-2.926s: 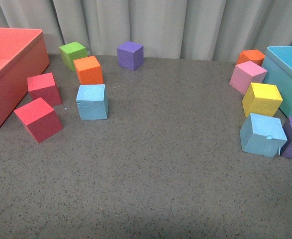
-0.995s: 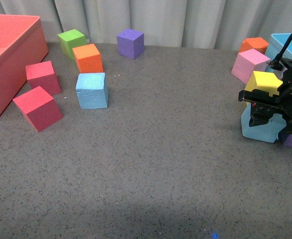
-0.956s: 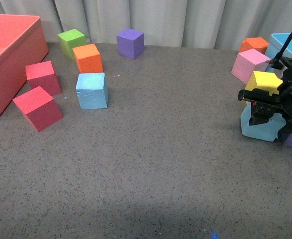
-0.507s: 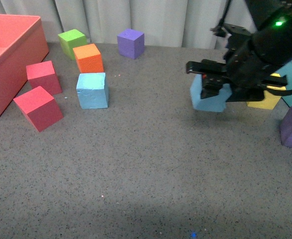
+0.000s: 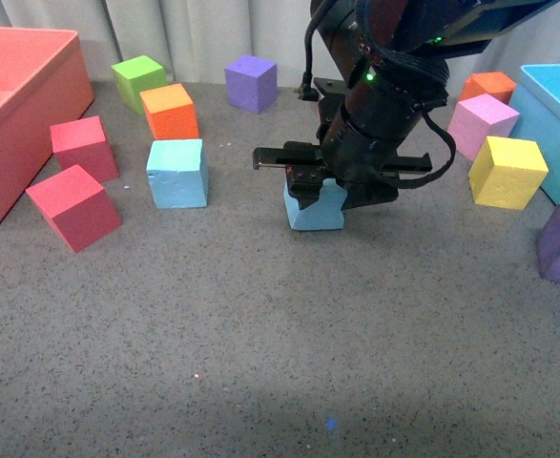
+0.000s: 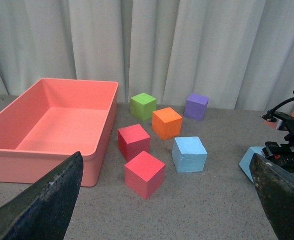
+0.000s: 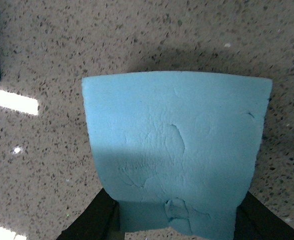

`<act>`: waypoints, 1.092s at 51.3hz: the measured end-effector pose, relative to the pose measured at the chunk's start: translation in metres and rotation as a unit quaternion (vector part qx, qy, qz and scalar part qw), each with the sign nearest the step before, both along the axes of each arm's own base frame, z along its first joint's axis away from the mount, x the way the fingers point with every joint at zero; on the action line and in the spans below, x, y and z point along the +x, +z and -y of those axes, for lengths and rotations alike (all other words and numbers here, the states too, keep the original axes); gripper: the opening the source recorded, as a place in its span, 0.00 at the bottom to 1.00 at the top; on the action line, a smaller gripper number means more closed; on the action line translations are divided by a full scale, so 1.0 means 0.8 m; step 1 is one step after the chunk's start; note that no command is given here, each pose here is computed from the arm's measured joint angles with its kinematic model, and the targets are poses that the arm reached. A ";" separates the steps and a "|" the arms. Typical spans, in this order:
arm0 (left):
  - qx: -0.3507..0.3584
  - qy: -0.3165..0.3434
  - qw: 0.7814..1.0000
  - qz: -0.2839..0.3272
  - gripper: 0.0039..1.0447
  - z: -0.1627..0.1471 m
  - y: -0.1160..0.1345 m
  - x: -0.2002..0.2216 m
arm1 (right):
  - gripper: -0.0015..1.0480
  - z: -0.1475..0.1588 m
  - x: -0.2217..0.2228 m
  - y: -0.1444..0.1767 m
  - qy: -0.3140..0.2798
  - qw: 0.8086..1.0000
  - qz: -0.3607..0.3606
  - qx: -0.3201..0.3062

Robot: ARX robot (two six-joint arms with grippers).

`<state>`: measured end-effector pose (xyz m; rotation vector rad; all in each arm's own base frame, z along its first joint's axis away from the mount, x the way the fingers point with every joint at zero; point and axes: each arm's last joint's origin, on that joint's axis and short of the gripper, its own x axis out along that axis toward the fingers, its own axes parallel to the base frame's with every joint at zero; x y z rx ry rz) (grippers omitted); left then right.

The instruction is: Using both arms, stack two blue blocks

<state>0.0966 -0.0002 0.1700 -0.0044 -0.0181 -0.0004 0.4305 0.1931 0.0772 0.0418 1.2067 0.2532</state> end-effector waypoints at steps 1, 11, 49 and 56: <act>0.000 0.000 1.000 0.000 0.94 0.000 0.000 0.000 | 0.41 -0.002 0.001 0.000 -0.001 1.000 0.002 -0.003; 0.000 0.000 1.000 0.000 0.94 0.000 0.000 0.000 | 0.73 -0.001 0.000 0.003 -0.012 1.000 0.007 0.020; 0.000 -0.001 1.000 0.000 0.94 0.000 0.000 0.000 | 0.17 0.162 -0.180 0.110 -0.123 0.813 0.568 -0.015; 0.000 0.000 1.000 0.000 0.94 0.000 0.000 0.000 | 0.01 0.188 -0.228 0.103 -0.114 0.822 0.558 -0.019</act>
